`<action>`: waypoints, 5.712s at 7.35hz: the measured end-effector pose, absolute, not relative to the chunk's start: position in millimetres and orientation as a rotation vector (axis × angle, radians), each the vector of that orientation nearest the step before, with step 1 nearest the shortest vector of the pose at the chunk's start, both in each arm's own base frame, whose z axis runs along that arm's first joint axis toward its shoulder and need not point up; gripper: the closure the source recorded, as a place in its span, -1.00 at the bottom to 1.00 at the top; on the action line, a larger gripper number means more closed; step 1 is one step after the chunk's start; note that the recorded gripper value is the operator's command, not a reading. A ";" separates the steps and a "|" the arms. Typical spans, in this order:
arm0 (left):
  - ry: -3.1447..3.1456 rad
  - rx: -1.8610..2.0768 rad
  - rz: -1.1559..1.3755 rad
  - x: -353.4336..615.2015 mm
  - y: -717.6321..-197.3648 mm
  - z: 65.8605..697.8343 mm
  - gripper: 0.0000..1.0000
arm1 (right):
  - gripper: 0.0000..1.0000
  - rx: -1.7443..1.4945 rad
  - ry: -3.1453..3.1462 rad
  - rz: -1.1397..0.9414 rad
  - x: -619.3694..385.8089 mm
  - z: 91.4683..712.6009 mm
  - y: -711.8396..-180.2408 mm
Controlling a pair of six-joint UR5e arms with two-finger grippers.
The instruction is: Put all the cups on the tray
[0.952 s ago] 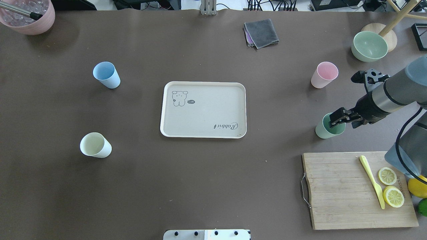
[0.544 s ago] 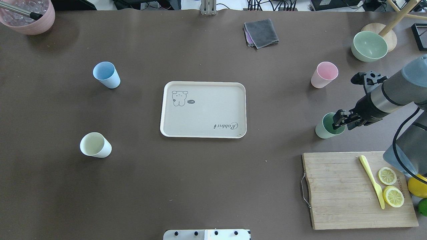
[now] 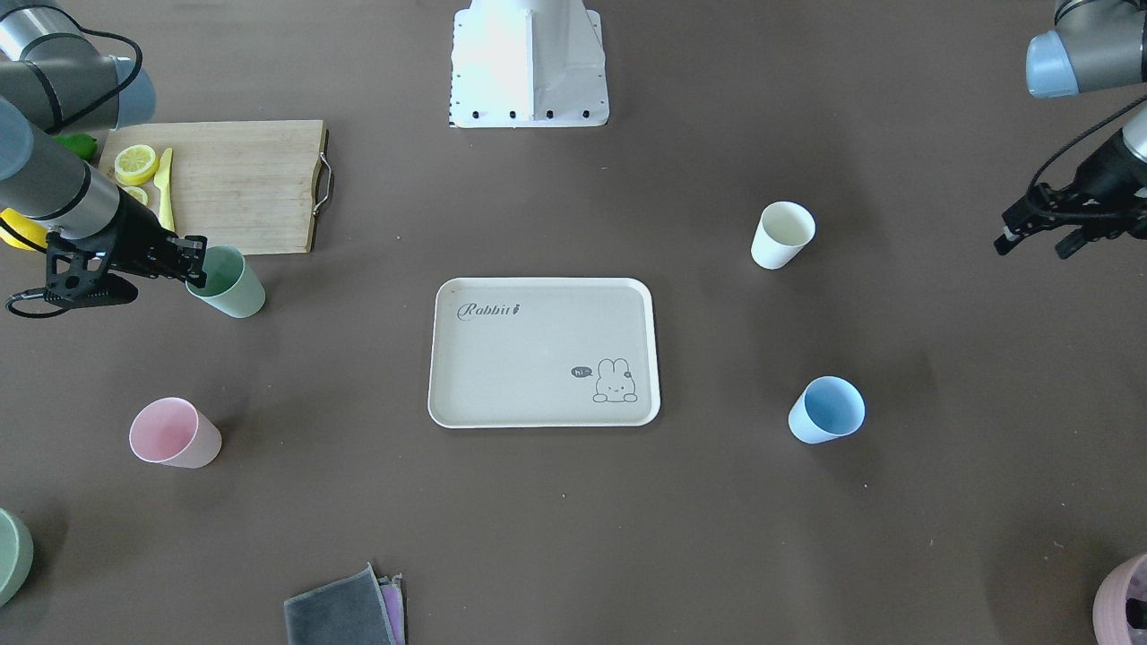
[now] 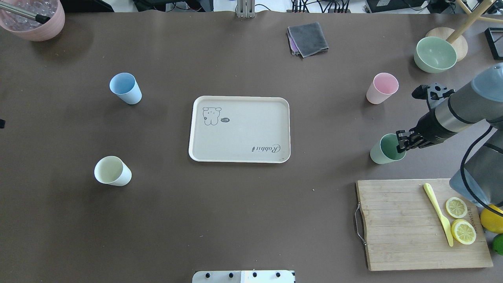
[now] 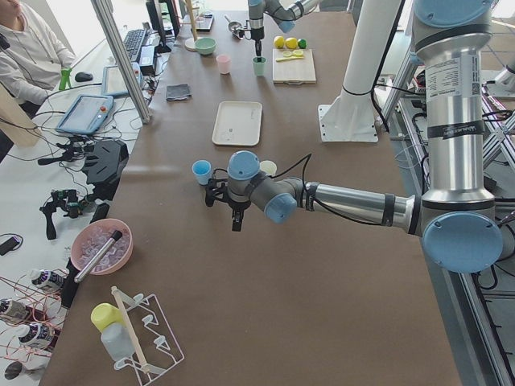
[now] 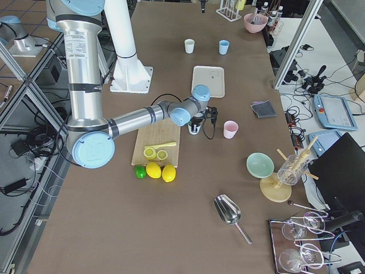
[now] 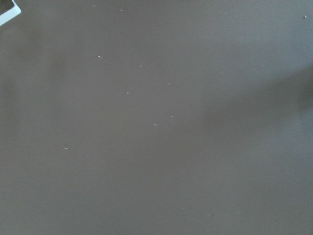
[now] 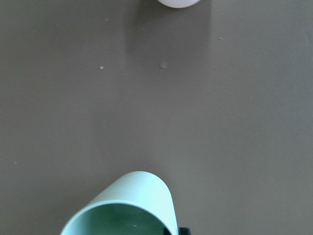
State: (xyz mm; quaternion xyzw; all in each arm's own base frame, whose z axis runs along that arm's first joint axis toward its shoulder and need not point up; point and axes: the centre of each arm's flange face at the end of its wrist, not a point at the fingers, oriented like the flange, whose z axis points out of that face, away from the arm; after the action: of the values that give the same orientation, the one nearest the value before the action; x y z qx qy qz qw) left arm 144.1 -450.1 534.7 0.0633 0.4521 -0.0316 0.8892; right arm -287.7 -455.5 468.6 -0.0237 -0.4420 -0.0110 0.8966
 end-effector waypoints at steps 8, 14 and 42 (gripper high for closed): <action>1.010 0.071 -0.010 324.5 -392.4 440.6 -0.78 | 1.00 -0.112 -1.029 0.112 -384.4 296.9 -489.8; 0.994 0.039 0.009 337.6 -381.5 445.2 1.00 | 1.00 -0.095 -1.004 0.120 -436.8 280.4 -493.1; 0.729 0.149 0.080 264.3 -636.6 419.8 -0.75 | 1.00 -0.078 -0.918 0.134 -315.3 404.7 -639.3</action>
State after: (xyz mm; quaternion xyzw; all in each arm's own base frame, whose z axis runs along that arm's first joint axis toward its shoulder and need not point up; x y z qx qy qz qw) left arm 264.3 -636.6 419.8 0.0726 0.3559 0.0391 0.9309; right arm -315.3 -639.3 404.7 -0.0375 -0.4426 0.0645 0.8936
